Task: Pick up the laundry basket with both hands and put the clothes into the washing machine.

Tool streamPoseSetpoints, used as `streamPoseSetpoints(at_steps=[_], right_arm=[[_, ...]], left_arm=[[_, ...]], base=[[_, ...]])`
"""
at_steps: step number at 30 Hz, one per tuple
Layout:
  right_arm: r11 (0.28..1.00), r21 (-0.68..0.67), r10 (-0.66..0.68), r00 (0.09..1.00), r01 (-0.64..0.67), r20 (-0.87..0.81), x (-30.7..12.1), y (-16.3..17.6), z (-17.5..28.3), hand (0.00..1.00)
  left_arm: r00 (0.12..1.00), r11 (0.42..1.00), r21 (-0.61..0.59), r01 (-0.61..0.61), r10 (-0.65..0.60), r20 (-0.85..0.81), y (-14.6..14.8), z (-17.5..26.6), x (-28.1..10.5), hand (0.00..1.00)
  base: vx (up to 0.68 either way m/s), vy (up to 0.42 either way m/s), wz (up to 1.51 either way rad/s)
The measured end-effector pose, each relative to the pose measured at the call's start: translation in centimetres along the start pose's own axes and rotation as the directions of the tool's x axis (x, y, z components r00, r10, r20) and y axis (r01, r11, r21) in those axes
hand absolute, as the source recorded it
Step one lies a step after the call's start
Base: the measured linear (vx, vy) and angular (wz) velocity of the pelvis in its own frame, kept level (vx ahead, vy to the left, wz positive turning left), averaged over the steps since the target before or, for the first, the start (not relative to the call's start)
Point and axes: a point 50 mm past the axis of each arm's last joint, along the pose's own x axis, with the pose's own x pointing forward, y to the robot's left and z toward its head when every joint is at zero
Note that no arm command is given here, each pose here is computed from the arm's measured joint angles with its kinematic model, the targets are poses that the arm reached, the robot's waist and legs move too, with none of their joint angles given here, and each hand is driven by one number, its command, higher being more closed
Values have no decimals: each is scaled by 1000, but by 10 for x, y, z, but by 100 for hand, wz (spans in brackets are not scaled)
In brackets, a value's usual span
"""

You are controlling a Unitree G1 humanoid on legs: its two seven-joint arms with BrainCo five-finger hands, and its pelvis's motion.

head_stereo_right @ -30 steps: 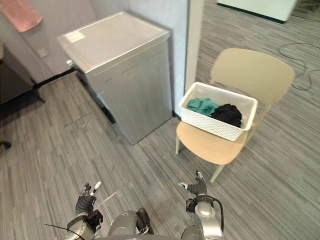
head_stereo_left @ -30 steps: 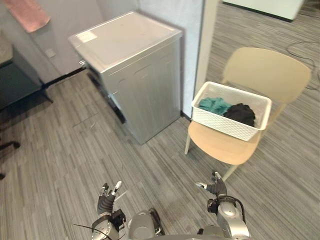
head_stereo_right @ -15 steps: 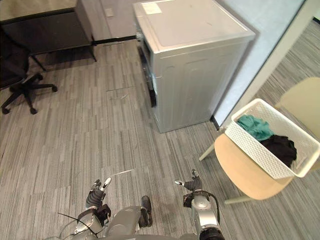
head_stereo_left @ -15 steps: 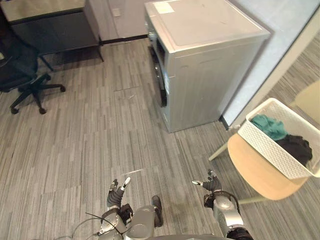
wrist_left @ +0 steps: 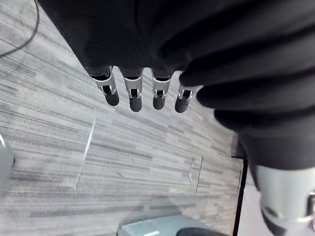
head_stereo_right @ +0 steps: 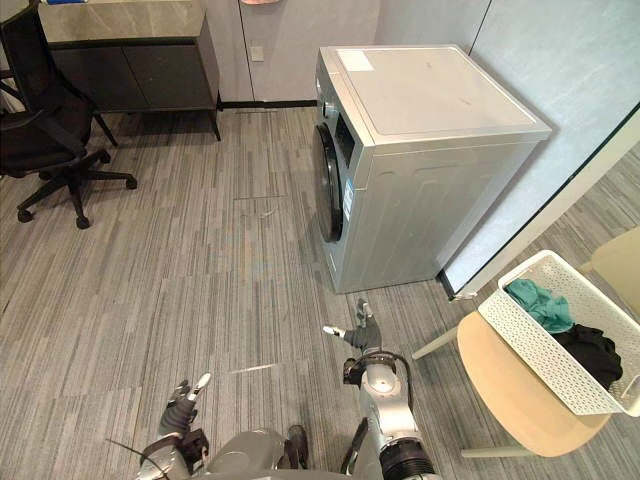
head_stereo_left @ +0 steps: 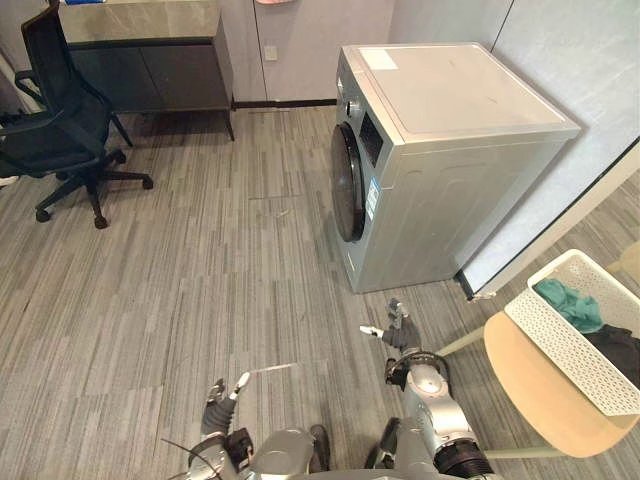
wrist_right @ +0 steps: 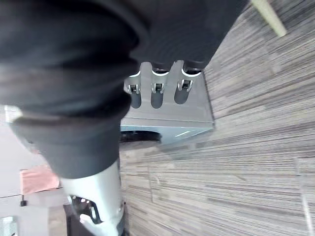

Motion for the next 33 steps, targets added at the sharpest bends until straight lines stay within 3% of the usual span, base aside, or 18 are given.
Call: streamPoseSetpoints(at_steps=[5, 11, 17, 26, 28, 33], right_arm=[[1000, -4, -7, 998, 6, -60, -15, -4, -19, 0], [998, 2, -54, 988, 55, -143, -38, -18, -45, 0], [997, -52, -66, 986, 59, -151, -41, -22, -49, 0], [986, -147, 27, 952, -76, -305, -42, -11, -80, 0], [979, -143, 94, 950, -142, -298, -40, 7, -77, 0], [979, -133, 108, 951, -152, -289, -33, 10, -74, 0]], left_arm=[[994, 996, 34, 85, -87, 61, -26, 18, 9, 0], [999, 999, 28, 34, -34, 15, -13, 2, 3, 0], [1000, 1000, 18, -1, 1, -29, -4, -11, -4, 0], [990, 998, 17, -69, 70, -122, 12, -31, -3, 0], [987, 992, 11, -128, 129, -92, 25, -26, -2, 0], [994, 998, 19, -60, 61, -95, 5, -26, 1, 0]], base=[[283, -19, 7], [489, -145, 11], [506, -27, -89], [234, 393, -98], [149, 251, -92], [72, 280, -58]])
